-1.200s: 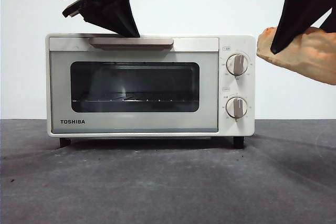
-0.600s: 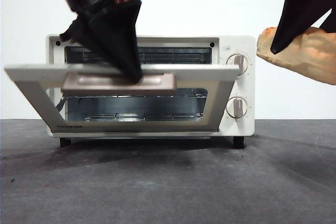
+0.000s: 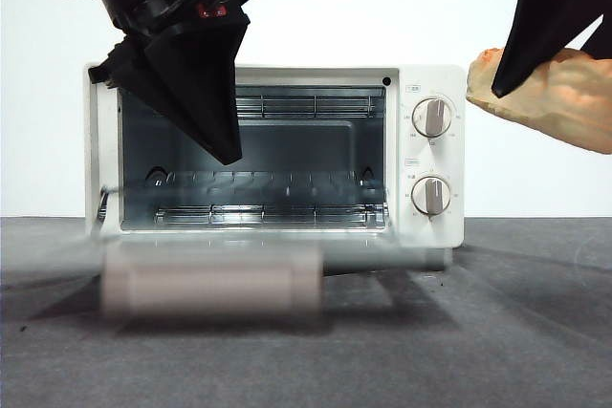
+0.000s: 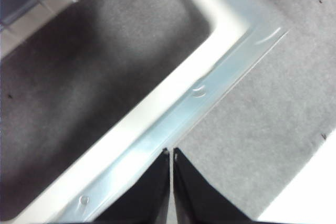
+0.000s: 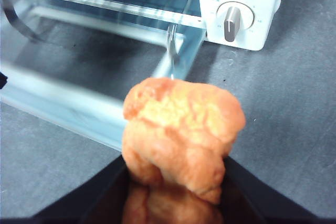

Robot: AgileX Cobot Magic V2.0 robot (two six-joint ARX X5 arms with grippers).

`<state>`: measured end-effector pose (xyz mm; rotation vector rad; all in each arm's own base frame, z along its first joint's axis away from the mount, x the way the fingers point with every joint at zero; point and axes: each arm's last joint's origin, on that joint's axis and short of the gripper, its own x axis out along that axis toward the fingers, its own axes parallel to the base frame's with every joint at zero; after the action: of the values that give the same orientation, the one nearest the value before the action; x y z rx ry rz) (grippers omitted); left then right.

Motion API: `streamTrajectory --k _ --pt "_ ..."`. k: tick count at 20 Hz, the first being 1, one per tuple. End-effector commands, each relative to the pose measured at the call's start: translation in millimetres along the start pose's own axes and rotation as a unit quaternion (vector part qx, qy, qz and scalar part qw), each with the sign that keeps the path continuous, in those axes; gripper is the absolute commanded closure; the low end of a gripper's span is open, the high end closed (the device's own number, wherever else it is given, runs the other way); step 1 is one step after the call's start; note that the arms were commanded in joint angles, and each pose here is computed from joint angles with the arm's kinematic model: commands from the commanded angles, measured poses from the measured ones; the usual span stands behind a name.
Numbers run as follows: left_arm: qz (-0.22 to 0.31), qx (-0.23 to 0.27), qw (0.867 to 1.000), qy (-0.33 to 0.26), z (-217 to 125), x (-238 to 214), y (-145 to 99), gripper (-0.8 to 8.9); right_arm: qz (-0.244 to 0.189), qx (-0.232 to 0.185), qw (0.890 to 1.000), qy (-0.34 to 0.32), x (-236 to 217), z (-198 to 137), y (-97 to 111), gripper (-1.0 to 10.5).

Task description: The left arm flap open the oven, the right arm pick bread and place it into oven, the left arm flap close the oven

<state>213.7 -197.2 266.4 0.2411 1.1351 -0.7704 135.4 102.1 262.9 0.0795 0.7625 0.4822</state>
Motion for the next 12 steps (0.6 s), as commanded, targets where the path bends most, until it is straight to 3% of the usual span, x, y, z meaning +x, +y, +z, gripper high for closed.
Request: streamTrajectory --k 1,7,12 --pt "-0.003 -0.001 1.000 -0.013 2 -5 -3 7.98 0.010 -0.016 1.000 -0.012 -3 6 4 7.4" --pt "0.008 -0.015 0.994 -0.105 -4 -56 7 7.98 0.035 -0.018 0.999 -0.015 -3 7 6 7.4" --pt "0.040 -0.055 0.981 -0.184 -34 -105 25 7.98 0.089 0.005 0.996 -0.022 8 16 12 7.4"
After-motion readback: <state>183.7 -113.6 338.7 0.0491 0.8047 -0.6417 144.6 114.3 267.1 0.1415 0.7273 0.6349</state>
